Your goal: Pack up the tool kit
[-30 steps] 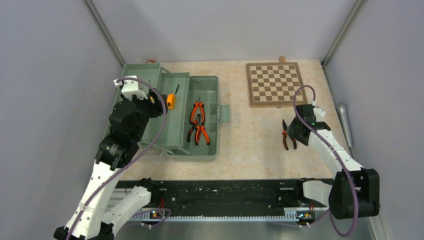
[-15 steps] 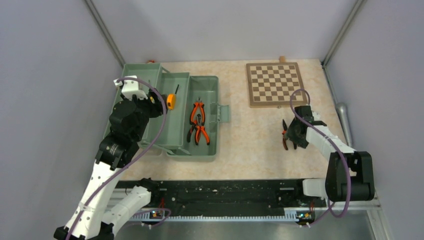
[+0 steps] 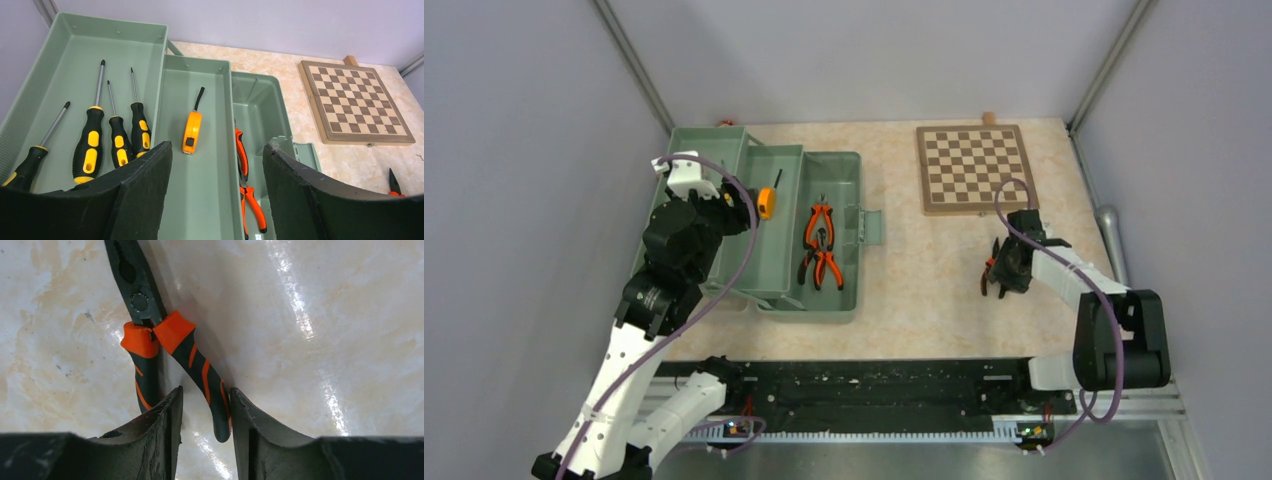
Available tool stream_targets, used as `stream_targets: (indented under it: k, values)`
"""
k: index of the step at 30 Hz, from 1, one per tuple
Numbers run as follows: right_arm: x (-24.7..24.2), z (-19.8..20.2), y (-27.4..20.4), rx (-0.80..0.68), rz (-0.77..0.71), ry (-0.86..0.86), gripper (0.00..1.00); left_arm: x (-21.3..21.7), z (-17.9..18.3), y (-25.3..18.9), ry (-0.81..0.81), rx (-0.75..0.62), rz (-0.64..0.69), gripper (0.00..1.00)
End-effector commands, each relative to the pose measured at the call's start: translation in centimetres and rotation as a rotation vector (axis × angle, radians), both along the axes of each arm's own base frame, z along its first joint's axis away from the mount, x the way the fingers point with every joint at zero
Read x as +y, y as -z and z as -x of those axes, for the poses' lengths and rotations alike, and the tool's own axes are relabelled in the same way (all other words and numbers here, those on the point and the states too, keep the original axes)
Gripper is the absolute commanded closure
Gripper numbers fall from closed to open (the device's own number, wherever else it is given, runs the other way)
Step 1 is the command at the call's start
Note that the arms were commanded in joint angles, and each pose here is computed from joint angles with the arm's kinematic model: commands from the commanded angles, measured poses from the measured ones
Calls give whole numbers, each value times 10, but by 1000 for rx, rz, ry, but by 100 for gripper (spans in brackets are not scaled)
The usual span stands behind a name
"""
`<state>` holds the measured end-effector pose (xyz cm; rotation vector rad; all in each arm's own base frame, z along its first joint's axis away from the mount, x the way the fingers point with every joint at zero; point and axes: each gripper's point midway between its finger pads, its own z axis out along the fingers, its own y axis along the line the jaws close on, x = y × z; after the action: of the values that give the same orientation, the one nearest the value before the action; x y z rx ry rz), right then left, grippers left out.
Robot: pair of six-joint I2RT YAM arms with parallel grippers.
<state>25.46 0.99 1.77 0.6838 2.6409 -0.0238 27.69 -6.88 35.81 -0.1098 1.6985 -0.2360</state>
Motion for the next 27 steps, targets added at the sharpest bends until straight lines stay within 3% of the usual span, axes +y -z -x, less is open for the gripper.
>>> stream_targets:
  k: [1, 7, 12, 21, 27]
  values:
    - [17, -9, 8, 6, -32, -52, 63, -1, -3, -22, 0, -72, 21, 29]
    - [23, -16, 1, -6, 11, -93, 83, 0, -3, -24, -6, -74, 18, 29]
    - [34, -35, -30, -103, 24, -147, 100, -2, -5, -24, 3, -75, 22, 29]
    - [83, -71, -118, -306, 22, -277, 100, -2, -5, -26, 4, -76, 23, 29]
    - [146, -87, -183, -443, -30, -407, 100, -3, -4, -24, 5, -74, 25, 29]
